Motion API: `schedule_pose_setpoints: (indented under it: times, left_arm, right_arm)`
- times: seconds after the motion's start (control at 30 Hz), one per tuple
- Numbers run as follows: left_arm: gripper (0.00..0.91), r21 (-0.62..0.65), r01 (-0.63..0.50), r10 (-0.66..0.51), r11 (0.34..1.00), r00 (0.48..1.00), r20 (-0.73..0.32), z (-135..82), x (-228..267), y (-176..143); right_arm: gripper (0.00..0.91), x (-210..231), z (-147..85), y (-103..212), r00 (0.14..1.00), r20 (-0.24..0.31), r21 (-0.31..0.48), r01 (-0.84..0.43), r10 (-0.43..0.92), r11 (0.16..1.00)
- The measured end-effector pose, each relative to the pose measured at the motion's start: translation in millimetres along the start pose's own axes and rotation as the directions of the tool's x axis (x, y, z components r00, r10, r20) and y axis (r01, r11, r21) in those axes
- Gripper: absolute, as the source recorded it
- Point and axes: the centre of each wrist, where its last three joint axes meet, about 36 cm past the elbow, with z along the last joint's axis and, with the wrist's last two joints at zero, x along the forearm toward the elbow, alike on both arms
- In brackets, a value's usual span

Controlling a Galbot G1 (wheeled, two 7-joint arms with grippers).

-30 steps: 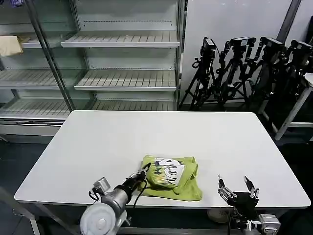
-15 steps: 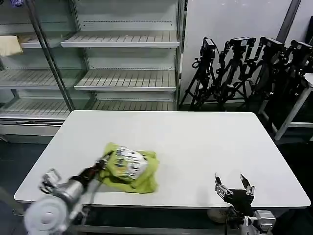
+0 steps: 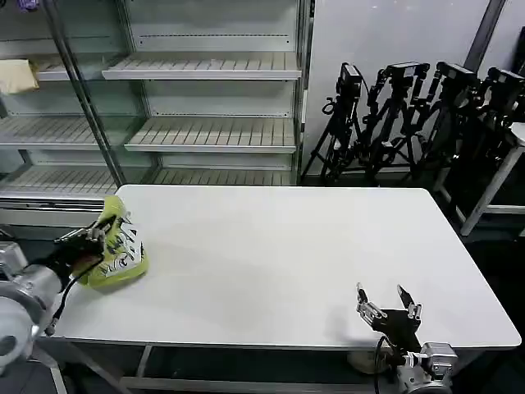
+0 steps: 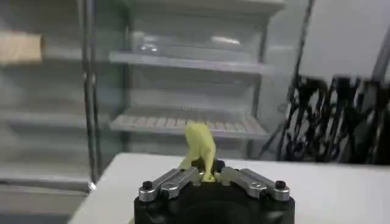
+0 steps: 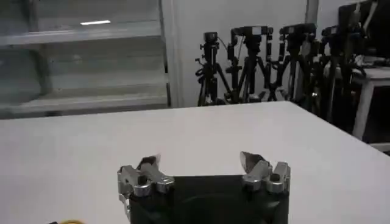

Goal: Fold and organize the clothes.

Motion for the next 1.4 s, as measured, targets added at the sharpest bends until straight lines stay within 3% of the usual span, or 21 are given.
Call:
schedule_pose_setpoints:
  times: [0.33, 0.53, 1.07, 1.4]
  left_arm:
    - [0.03, -0.363, 0.026, -0.04, 0.931, 0.999, -0.031, 79.9, -27.6, -74.4]
    - [0.03, -0.472, -0.014, 0.022, 0.882, 1.0, 0.013, 103.2, -35.2, -130.5]
    - [0.03, -0.482, -0.168, 0.195, 0.86, 0.981, 0.007, 138.2, -77.0, -254.4]
    - [0.03, -0.35, -0.217, 0.227, 0.911, 0.974, -0.015, 133.1, -106.9, -317.5]
  right_arm:
    - [0.907, 6.7, 0.1, -2.9, 0.999, 0.012, 0.021, -0.031, 0.031, 0.999]
    - [0.907, 13.2, 1.3, -4.6, 0.999, 0.013, 0.033, -0.05, 0.049, 0.998]
    - [0.907, 24.4, 5.6, -2.1, 0.997, -0.001, 0.043, -0.081, 0.081, 0.996]
    - [0.907, 30.7, 2.5, -3.7, 0.996, 0.001, 0.05, -0.085, 0.085, 0.995]
